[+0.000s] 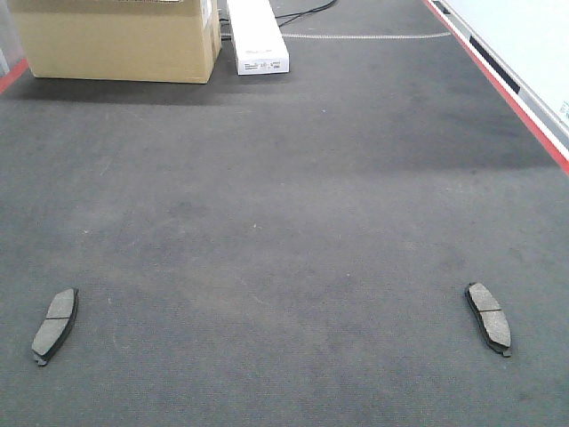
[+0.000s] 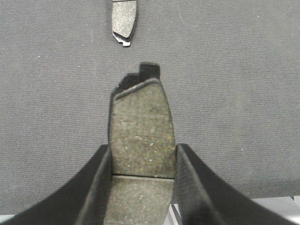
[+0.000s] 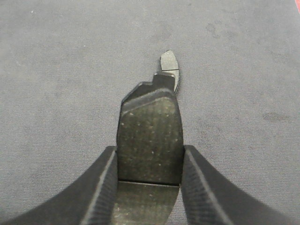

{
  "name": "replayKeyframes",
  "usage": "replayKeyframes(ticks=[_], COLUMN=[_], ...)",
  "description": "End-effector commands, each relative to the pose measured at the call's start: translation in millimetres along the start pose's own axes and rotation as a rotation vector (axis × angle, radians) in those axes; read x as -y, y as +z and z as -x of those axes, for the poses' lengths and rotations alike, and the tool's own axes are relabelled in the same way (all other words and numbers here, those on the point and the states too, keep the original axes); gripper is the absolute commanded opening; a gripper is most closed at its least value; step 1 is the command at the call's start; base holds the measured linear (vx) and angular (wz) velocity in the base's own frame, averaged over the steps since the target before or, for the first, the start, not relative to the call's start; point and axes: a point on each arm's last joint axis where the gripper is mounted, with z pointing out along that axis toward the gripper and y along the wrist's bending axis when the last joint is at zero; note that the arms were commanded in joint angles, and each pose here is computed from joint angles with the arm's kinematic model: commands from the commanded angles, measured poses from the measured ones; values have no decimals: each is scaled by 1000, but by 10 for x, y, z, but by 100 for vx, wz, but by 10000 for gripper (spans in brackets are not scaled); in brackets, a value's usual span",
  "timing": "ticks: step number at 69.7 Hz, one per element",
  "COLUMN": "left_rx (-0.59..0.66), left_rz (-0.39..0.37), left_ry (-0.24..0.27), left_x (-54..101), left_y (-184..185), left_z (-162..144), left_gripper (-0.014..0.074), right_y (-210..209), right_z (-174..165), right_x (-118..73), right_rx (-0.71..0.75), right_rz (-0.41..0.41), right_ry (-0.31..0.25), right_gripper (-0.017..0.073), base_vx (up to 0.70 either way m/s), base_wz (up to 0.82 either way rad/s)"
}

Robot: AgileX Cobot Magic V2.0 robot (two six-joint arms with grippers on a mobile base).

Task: Move and align brake pads A on conveyor
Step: 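Lower the left gripper with its pad beside the pad nearest it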

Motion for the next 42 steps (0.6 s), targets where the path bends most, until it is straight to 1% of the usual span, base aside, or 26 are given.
replayKeyframes(ticks=[1,42], left_rx=[42,42], left_rz=[-4,-4], left_ry=[-4,-4], left_x=[3,3], left_y=[-66,-66], left_z=[68,68], left_gripper=[-6,-6], right_y=[-49,-49], right_z=[54,54], right_x=[19,19], right_rx=[25,25], right_rz=[-20,-20], right_ry=[-8,-8], right_gripper=[-1,-1], base_vx=[0,0], base_wz=[0,0])
